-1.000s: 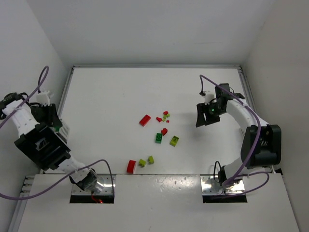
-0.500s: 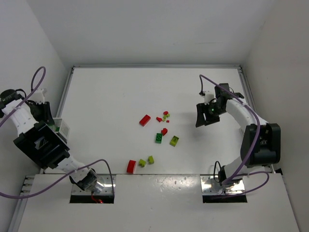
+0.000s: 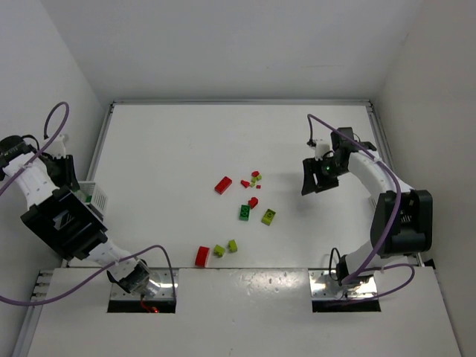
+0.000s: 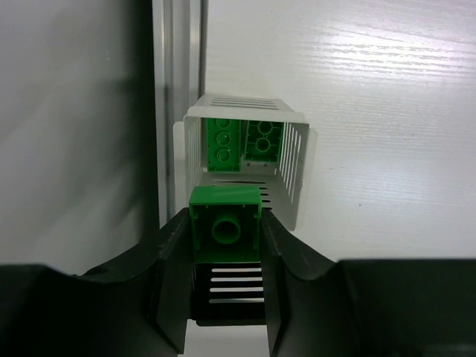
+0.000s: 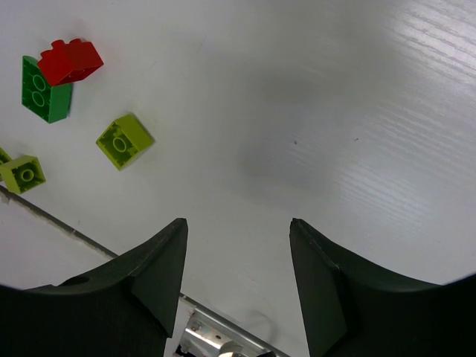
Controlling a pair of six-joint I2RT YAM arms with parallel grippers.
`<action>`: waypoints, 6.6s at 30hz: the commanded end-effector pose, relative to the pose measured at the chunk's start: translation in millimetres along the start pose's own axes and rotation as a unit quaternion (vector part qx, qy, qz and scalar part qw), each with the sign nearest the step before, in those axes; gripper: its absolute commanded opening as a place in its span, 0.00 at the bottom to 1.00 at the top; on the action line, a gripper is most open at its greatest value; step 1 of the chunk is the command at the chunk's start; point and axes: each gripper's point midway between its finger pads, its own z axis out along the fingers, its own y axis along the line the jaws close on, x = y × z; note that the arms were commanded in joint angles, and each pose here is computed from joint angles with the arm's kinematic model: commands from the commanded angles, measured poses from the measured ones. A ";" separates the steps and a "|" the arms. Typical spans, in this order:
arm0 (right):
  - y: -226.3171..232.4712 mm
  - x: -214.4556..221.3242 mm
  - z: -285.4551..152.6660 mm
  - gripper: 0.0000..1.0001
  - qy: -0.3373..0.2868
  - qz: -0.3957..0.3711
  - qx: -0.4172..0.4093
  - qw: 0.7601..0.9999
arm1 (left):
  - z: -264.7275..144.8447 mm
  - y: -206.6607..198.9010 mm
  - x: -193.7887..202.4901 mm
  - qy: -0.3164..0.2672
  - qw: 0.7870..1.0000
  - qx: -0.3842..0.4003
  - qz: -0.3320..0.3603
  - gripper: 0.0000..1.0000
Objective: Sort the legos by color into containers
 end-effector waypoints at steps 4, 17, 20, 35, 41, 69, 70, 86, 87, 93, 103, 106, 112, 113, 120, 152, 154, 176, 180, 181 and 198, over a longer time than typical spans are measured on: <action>3.3 -11.9 -5.7 0.58 -0.012 -0.013 -0.003 1.000 | -16.8 0.5 -16.8 -0.031 0.999 -0.009 0.013 0.50; 0.1 -13.6 -11.0 0.58 -0.019 -0.017 0.014 1.000 | -97.8 -125.5 -122.2 -0.204 0.957 0.023 0.203 1.00; 0.2 -13.4 -11.2 0.58 -0.023 -0.019 0.014 0.999 | -151.9 -185.0 -159.4 -0.340 0.906 0.041 0.249 1.00; -8.3 -11.0 -16.4 0.58 -0.034 -0.019 0.040 0.998 | -72.4 -497.8 -58.4 -0.150 0.876 0.347 0.300 0.96; -27.7 -11.9 -21.5 0.60 -0.056 0.002 0.099 0.993 | -18.4 -520.7 35.0 -0.090 0.888 0.291 0.344 0.82; -32.4 -10.3 -21.0 0.61 -0.056 0.006 0.105 0.993 | 68.2 -566.7 110.6 0.004 0.944 0.165 0.287 0.67; -32.4 -10.3 -21.0 0.61 -0.056 0.006 0.105 0.993 | 73.3 -564.7 112.3 0.006 0.944 0.157 0.289 0.65; -33.9 -12.6 -21.7 0.61 -0.063 0.008 0.103 0.993 | 70.7 -550.4 113.9 -0.002 0.945 0.158 0.287 0.38; -33.9 -12.6 -21.7 0.61 -0.063 0.008 0.103 0.993 | 72.7 -547.4 117.1 0.002 0.945 0.155 0.288 0.36; -33.9 -12.6 -21.7 0.61 -0.063 0.008 0.103 0.993 | 45.4 -552.7 96.5 -0.038 0.933 0.185 0.307 0.13; -26.2 -9.3 -20.6 0.61 -0.061 0.004 0.083 0.995 | -29.9 -454.0 -11.2 -0.173 0.945 0.149 0.234 0.04; -18.6 -11.5 -20.8 0.61 -0.062 -0.011 0.066 0.996 | -22.8 -375.8 -37.1 -0.140 0.971 0.078 0.180 0.02; -9.9 -12.9 -18.1 0.61 -0.053 -0.019 0.045 0.997 | -33.2 -225.4 -69.1 -0.132 0.987 -0.048 0.082 0.01; -9.9 -12.8 -18.1 0.61 -0.053 -0.019 0.045 0.997 | -32.5 -208.6 -66.5 -0.123 0.988 -0.064 0.071 0.01; -7.9 -12.1 -14.7 0.61 -0.045 -0.016 0.034 0.998 | -21.5 -96.7 -41.8 -0.060 0.991 -0.112 -0.034 0.01; 1.9 0.1 -9.9 0.61 -0.013 -0.043 0.000 0.999 | -2.9 -22.9 -33.7 -0.038 0.993 -0.084 -0.079 0.72; 1.0 4.5 -10.5 0.61 -0.004 -0.064 -0.002 0.998 | -6.2 -25.4 -36.6 -0.041 0.993 -0.077 -0.078 0.72; 110.5 40.2 45.6 0.99 0.079 -0.412 -0.085 0.904 | -42.7 -234.8 -68.7 -0.122 0.947 0.282 0.093 0.72; 107.4 28.5 67.3 0.99 0.090 -0.381 -0.036 0.920 | -46.4 -225.2 -74.8 -0.138 0.949 0.274 0.077 0.72; 108.8 33.2 71.7 0.99 0.100 -0.379 -0.034 0.919 | -46.4 -225.1 -74.8 -0.138 0.949 0.274 0.077 0.72; 99.7 16.7 112.9 0.99 0.103 -0.368 0.074 0.921 | -42.2 -218.0 -72.2 -0.133 0.951 0.274 0.059 0.71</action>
